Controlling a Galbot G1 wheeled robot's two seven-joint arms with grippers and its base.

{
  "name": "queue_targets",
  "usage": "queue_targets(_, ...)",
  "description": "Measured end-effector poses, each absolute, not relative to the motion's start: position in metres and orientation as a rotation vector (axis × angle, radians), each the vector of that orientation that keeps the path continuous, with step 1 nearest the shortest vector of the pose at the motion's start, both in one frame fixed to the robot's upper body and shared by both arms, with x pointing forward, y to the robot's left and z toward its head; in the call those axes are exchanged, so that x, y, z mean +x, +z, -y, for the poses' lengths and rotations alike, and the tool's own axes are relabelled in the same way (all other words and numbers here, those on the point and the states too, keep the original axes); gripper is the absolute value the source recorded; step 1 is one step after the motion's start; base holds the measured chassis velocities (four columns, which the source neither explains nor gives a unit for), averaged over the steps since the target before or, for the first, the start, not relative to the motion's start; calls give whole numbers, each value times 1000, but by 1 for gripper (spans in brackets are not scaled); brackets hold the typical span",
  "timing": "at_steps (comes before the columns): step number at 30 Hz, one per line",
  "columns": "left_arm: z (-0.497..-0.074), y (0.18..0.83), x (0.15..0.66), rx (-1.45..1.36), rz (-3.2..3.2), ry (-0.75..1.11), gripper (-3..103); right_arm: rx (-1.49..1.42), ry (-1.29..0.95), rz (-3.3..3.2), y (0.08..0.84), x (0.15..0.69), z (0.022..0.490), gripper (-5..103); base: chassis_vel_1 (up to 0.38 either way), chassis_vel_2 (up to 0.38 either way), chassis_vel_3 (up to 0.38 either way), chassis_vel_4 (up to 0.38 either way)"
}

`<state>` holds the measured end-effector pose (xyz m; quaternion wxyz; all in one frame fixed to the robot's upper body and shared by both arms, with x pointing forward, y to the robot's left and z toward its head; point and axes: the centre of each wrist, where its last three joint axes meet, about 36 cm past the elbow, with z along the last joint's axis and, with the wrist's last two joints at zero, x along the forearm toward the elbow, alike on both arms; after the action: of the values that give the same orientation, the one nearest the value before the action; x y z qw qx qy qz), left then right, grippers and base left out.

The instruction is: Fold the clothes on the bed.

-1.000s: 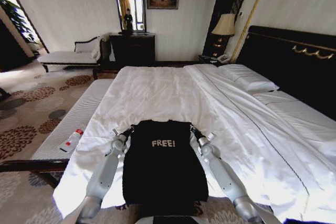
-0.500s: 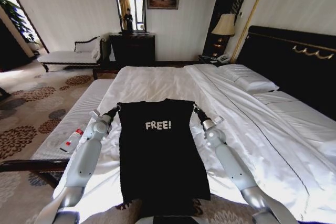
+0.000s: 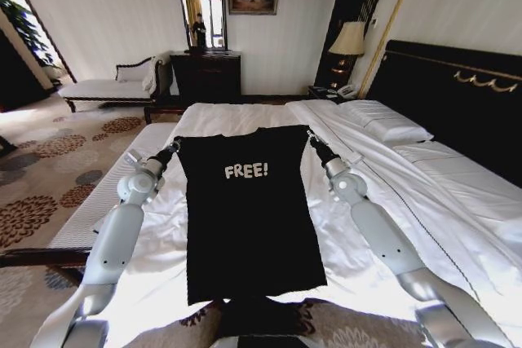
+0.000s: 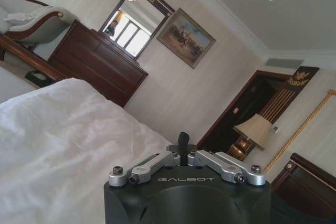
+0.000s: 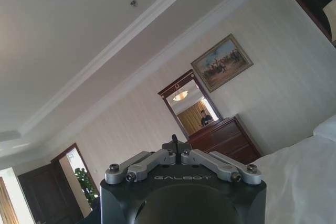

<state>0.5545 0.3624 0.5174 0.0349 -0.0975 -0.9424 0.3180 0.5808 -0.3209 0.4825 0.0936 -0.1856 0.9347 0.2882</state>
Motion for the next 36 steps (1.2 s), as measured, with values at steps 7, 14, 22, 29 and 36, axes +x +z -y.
queue_targets(7,-355,482,500,-310,2829,954,1,-505,870,-2847,443,521,329,0,0,0,0,0)
queue_targets(14,-352,463,441,-304,2798,952,1,-425,908,-2908,426,450,333,0,0,0,0,0)
queue_targets(22,-341,448,368,-282,2730,959,1,-367,901,-3038,400,374,334,0,0,0,0,0)
queue_targets(29,-324,414,306,-202,2631,751,1,-295,866,-3151,357,324,328,0,0,0,0,0)
queue_targets(36,-316,392,287,-162,2573,692,1,-218,849,-3206,326,304,328,0,0,0,0,0)
